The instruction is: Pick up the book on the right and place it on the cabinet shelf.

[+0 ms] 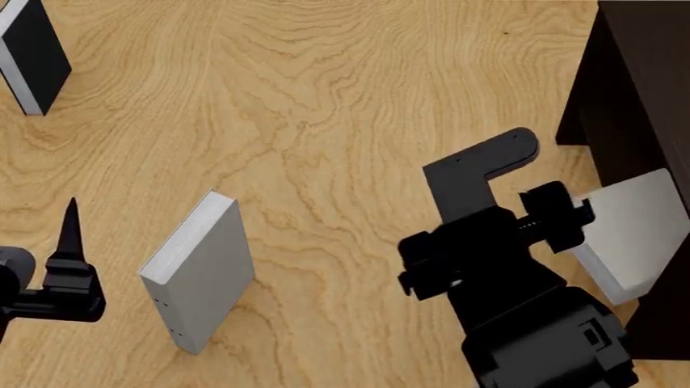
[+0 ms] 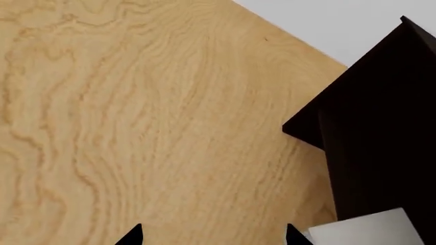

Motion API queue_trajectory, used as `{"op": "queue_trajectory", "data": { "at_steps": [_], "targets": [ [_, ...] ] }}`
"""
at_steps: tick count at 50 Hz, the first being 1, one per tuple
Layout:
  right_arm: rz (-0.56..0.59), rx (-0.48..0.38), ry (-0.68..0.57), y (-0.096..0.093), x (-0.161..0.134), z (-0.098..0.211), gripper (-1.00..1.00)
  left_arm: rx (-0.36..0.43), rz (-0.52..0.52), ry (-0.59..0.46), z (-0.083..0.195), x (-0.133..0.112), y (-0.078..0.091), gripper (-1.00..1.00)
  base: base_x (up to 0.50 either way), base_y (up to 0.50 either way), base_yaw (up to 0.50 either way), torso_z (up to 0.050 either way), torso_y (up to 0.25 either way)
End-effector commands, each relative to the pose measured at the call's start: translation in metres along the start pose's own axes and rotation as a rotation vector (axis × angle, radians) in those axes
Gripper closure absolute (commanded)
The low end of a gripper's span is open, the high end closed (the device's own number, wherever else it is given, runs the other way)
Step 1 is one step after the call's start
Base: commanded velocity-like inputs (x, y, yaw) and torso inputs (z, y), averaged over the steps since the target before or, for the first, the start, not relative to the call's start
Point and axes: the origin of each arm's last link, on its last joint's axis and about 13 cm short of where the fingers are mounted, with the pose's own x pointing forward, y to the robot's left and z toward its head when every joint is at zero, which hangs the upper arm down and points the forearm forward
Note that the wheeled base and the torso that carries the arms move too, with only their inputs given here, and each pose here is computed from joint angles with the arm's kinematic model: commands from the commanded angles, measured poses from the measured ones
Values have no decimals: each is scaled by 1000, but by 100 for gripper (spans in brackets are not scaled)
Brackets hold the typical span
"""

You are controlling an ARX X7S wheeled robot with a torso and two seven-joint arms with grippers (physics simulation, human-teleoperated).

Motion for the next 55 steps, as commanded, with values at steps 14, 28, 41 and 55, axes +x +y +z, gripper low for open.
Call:
{"op": "queue_trajectory", "data": {
  "at_steps": [14,28,41,55],
  "targets": [
    [74,14,-22,11,-3,4,-100,0,0,0,0,0,0,-100,0,0,0,0,0],
    [81,44,0,14,2,-6,-100,1,3,2,-1,-1,0,-100,0,0,0,0,0],
    [128,97,0,17,9,-8,-100,4,7,-3,-1,-1,1,-100,0,0,0,0,0],
    [150,125,13,18,15,-13,-100,4,10,-3,-1,-2,1,-100,0,0,0,0,0]
  ]
}}
